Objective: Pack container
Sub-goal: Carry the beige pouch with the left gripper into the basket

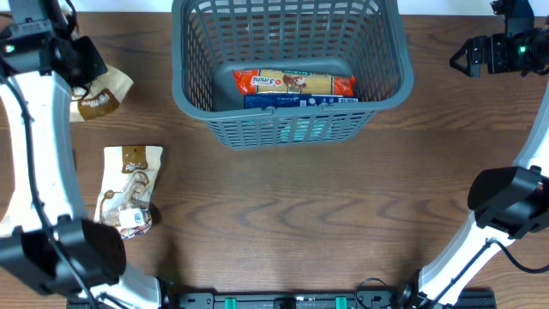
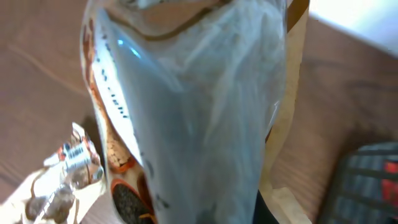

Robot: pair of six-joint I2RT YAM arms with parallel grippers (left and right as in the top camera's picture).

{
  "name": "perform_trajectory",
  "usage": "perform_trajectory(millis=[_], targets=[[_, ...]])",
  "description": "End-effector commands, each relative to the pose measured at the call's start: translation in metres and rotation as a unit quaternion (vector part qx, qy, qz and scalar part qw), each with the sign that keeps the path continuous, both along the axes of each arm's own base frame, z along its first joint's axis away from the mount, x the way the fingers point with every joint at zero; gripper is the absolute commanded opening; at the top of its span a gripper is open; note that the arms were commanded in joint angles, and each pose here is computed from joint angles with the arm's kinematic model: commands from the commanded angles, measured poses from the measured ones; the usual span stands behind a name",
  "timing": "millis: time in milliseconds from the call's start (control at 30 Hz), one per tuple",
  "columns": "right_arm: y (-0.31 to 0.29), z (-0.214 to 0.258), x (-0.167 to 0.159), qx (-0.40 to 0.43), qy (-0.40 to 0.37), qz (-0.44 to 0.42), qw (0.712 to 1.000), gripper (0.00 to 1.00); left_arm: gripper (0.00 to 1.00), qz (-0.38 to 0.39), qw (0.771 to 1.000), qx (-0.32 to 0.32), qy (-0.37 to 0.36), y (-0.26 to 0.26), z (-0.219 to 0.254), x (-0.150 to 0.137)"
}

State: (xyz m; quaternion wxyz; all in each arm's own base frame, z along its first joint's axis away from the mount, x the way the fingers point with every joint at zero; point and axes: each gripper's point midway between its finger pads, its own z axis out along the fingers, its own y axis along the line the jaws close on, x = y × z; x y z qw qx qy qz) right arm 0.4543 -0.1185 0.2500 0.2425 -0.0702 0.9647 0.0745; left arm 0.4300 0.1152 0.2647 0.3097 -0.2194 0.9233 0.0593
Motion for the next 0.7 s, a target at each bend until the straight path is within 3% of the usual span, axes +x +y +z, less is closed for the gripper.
perform_trajectory(millis=[0, 167, 300, 467, 667], targets=[[0.005, 0.0, 0.001, 0.007, 0.002, 0.0, 1.0, 0.99, 0.06, -0.047, 0.996, 0.045, -0.069, -0.02, 0.058, -0.007], [0.005, 0.0, 0.001, 0.007, 0.002, 0.0, 1.0, 0.99, 0.06, -0.166, 0.971, 0.106, -0.138, -0.08, 0.109, -0.005], [0.005, 0.0, 0.0, 0.007, 0.002, 0.0, 1.0, 0.99, 0.06, -0.288, 0.927, 0.164, -0.175, -0.145, 0.134, -0.002], [0.005, -0.001, 0.0, 0.008, 0.004, 0.0, 1.0, 0.99, 0.06, -0.413, 0.853, 0.233, -0.218, -0.221, 0.152, 0.002], [0.005, -0.001, 0.0, 0.008, 0.004, 0.0, 1.0, 0.99, 0.06, -0.585, 0.732, 0.255, -0.237, -0.296, 0.133, 0.002]])
